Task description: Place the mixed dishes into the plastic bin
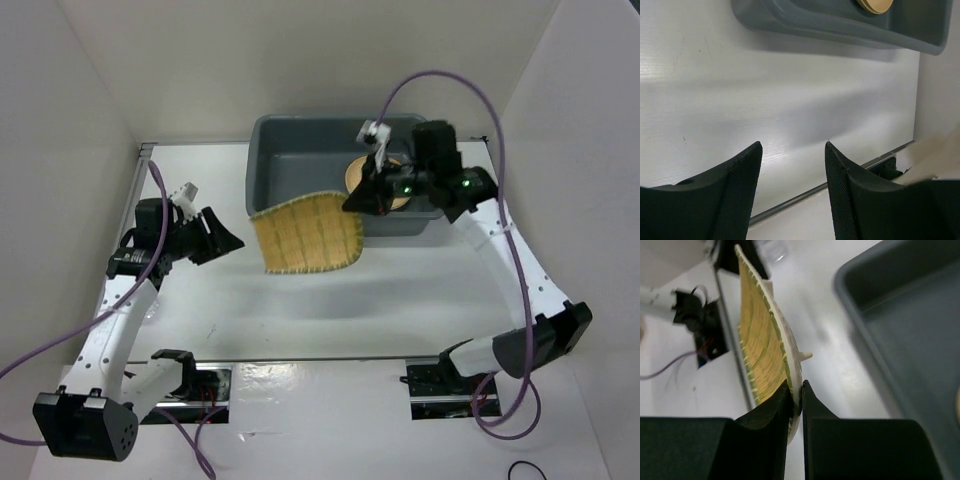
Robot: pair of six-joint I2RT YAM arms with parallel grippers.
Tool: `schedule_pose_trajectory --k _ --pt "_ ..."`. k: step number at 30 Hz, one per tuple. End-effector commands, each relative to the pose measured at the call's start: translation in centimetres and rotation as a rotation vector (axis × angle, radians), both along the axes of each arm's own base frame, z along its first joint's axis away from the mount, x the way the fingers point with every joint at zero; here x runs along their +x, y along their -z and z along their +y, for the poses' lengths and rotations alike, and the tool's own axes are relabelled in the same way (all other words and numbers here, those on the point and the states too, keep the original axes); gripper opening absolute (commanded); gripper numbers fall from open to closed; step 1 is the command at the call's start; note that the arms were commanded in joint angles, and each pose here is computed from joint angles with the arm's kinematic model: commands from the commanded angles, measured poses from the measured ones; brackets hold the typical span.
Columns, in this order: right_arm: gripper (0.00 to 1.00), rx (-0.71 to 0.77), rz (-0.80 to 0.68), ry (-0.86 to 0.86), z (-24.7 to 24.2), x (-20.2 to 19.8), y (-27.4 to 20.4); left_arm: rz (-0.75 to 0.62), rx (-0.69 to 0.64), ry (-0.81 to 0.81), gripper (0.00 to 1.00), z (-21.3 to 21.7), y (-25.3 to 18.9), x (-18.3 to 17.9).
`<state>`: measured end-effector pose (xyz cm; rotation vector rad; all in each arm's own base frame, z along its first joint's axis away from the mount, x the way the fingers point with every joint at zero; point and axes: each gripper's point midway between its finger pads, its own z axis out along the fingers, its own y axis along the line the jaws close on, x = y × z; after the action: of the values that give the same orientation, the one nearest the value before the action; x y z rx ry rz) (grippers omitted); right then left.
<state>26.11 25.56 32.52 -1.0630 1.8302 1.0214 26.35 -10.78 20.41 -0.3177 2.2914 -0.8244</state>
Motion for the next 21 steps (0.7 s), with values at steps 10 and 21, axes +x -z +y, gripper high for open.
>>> schedule_pose_trajectory --k 10,21 --pt "0.00 0.123 0.055 0.373 -11.4 20.9 -1.7 -0.053 -0.029 -0.008 0.61 0.2 -1.5 -2.1" --pt "0.00 -0.032 0.104 0.591 -18.3 30.0 8.7 -0.041 -0.030 -0.030 0.61 0.5 -1.4 -3.0"
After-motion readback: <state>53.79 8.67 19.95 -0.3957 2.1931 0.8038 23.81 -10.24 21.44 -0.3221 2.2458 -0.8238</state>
